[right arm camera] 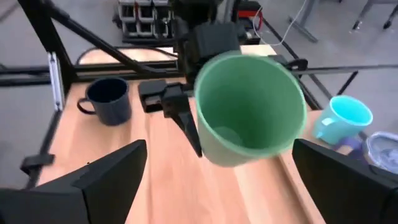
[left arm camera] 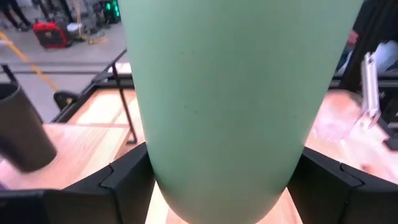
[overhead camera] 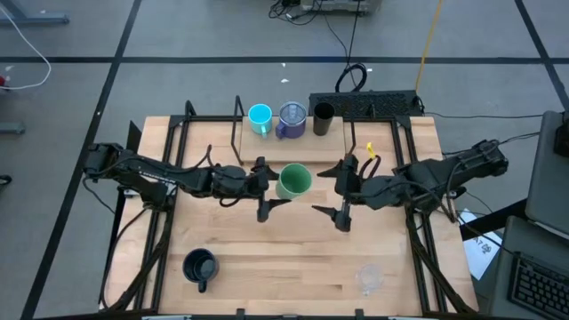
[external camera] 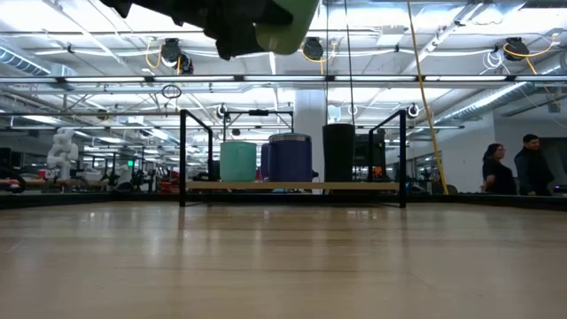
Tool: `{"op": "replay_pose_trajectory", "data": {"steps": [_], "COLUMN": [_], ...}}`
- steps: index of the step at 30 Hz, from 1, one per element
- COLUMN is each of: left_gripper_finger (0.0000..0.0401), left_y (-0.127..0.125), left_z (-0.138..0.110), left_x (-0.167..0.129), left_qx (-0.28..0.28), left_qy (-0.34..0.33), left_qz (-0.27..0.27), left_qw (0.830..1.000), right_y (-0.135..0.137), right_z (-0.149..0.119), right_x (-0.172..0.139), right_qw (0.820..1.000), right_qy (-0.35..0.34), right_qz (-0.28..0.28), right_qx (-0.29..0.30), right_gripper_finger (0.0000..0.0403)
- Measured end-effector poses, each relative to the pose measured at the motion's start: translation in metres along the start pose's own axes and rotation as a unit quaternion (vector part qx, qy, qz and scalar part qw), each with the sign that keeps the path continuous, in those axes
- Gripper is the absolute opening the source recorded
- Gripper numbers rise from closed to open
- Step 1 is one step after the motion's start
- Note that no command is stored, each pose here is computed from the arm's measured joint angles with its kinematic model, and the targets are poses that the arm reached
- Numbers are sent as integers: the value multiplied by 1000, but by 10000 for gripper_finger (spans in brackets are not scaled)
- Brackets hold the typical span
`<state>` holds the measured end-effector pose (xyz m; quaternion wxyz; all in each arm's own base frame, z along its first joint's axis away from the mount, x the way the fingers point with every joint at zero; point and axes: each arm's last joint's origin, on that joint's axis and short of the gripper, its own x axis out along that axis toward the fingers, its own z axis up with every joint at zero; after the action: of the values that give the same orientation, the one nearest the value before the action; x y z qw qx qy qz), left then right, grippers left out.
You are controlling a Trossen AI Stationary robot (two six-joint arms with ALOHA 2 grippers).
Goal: Stack small to large cups/mugs on shelf
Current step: Put the green cup on the shelf
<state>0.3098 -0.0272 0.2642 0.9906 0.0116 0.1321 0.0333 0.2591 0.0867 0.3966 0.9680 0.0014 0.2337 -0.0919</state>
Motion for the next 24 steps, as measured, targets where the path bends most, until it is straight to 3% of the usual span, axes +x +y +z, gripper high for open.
{"op": "replay_pose_trajectory", "data": {"steps": [8,24], "left_gripper_finger": [298,298], "left_y": [1,2], "left_z": [-11,-27], "left_x": [-1,-4], "left_qx": [2,18], "left_qy": [57,139], "left_qz": [16,24], "left_qw": [998,990], "right_y": [8,10], "right_z": [12,-7], "right_x": [20,75], "right_qw": [997,992], "right_qy": [17,112], "right_qz": [-45,-16], "right_qx": [-67,-47], "right_gripper_finger": [351,254]}}
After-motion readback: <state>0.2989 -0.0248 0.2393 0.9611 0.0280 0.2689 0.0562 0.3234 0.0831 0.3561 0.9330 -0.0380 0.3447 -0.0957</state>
